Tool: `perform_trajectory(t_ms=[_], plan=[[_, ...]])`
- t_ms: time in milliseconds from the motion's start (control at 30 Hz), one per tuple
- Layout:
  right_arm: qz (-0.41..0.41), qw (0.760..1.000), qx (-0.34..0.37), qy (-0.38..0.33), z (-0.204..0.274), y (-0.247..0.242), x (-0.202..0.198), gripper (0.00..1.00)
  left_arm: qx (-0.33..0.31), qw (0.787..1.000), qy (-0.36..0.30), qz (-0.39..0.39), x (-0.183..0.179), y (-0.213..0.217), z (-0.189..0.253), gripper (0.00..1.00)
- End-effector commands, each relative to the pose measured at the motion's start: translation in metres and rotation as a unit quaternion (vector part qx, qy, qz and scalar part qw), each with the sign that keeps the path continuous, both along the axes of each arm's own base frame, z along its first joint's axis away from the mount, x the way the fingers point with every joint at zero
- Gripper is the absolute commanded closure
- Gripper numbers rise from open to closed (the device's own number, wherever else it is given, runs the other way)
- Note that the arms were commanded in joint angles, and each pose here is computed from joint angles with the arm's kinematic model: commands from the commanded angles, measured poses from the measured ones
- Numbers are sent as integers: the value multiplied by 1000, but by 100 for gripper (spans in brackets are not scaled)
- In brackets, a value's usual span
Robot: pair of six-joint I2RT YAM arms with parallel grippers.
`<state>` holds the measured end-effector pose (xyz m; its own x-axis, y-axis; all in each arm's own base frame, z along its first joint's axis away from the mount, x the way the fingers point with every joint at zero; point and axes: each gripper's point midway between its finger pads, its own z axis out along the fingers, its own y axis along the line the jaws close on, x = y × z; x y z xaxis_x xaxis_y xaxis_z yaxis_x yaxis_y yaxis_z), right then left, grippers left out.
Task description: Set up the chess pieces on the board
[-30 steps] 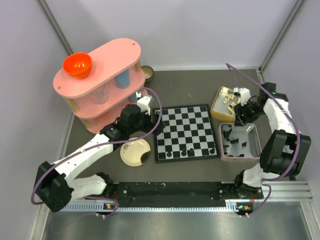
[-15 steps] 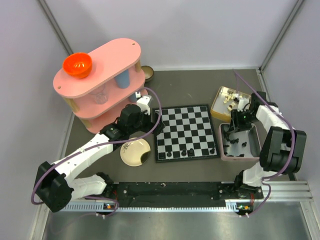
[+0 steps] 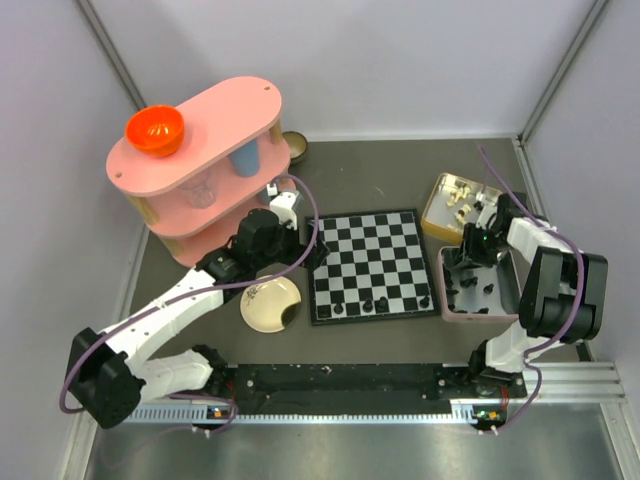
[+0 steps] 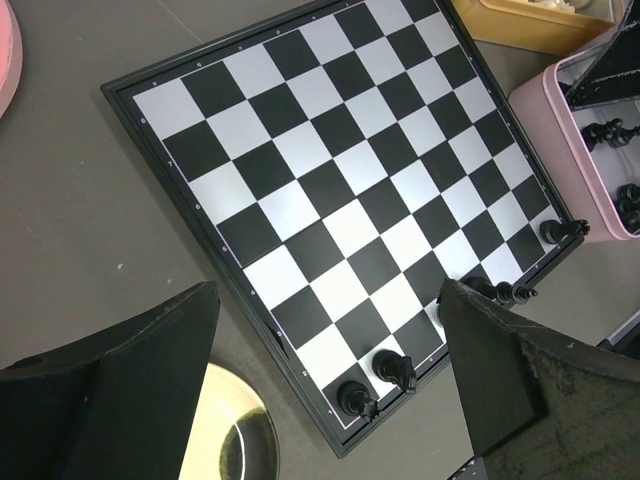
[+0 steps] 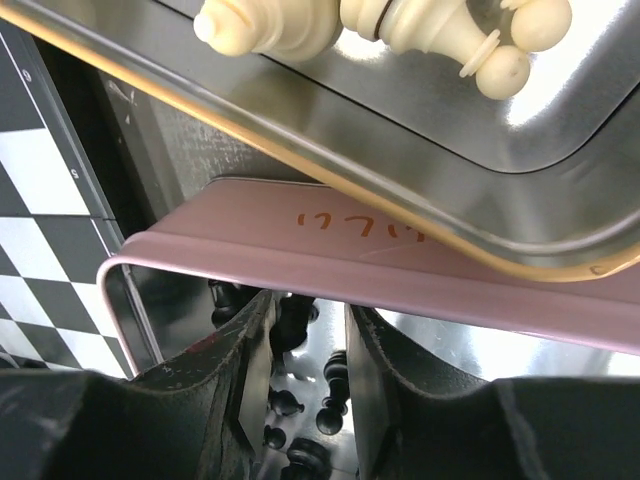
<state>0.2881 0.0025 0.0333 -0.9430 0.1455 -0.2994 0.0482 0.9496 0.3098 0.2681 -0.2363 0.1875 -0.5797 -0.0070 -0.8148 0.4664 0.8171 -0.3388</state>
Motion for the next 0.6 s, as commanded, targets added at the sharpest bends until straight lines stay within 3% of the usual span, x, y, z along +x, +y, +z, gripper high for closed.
perform_trajectory(t_ms=[0,300,567], plan=[[-27,999,22,-19,3,7,13,65,-26,999,-17,-2,1,-3,22,4],[-34,999,5,-33,1,1,19,63,-35,999,-12,-1,-3,-2,23,4],[9,996,-27,-89,32,-6,25,63,-34,999,-10,0,-6,0,22,4]])
